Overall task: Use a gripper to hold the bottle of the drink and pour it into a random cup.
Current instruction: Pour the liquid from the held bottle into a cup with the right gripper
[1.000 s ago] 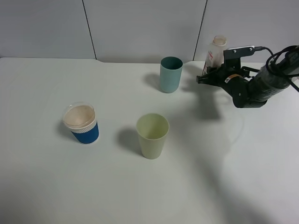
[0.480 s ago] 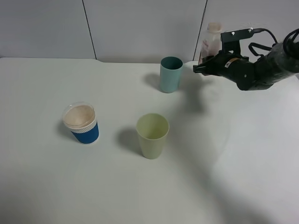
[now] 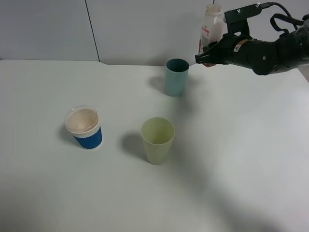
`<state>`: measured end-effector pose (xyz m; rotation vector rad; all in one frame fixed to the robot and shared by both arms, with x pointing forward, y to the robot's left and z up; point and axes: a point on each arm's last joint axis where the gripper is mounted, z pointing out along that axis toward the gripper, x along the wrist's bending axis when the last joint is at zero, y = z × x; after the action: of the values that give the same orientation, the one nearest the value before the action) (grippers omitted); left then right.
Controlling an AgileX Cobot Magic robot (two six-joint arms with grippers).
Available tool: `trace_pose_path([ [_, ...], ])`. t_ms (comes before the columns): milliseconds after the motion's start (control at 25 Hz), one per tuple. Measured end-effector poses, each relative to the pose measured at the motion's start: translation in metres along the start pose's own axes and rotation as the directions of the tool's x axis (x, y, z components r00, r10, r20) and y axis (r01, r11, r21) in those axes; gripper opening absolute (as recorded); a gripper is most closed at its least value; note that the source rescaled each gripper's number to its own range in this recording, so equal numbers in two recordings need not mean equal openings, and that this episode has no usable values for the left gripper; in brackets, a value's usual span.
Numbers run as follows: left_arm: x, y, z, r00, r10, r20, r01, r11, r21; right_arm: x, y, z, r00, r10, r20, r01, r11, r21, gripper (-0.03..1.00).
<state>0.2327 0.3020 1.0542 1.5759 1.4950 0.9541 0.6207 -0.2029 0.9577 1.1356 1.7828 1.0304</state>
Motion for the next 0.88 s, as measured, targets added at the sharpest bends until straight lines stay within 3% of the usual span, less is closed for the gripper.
trace_pose_path([
  [520, 0.000, 0.000, 0.000, 1.000, 0.000, 0.000, 0.000, 1.000, 0.000, 0.000, 0.020, -0.028, 0.979, -0.194, -0.069, 0.199, 0.976, 0.085, 0.00],
  [880, 0.000, 0.000, 0.000, 1.000, 0.000, 0.000, 0.000, 1.000, 0.000, -0.001, 0.024, -0.039, 0.916, -0.384, -0.119, 0.397, 0.910, 0.116, 0.00],
])
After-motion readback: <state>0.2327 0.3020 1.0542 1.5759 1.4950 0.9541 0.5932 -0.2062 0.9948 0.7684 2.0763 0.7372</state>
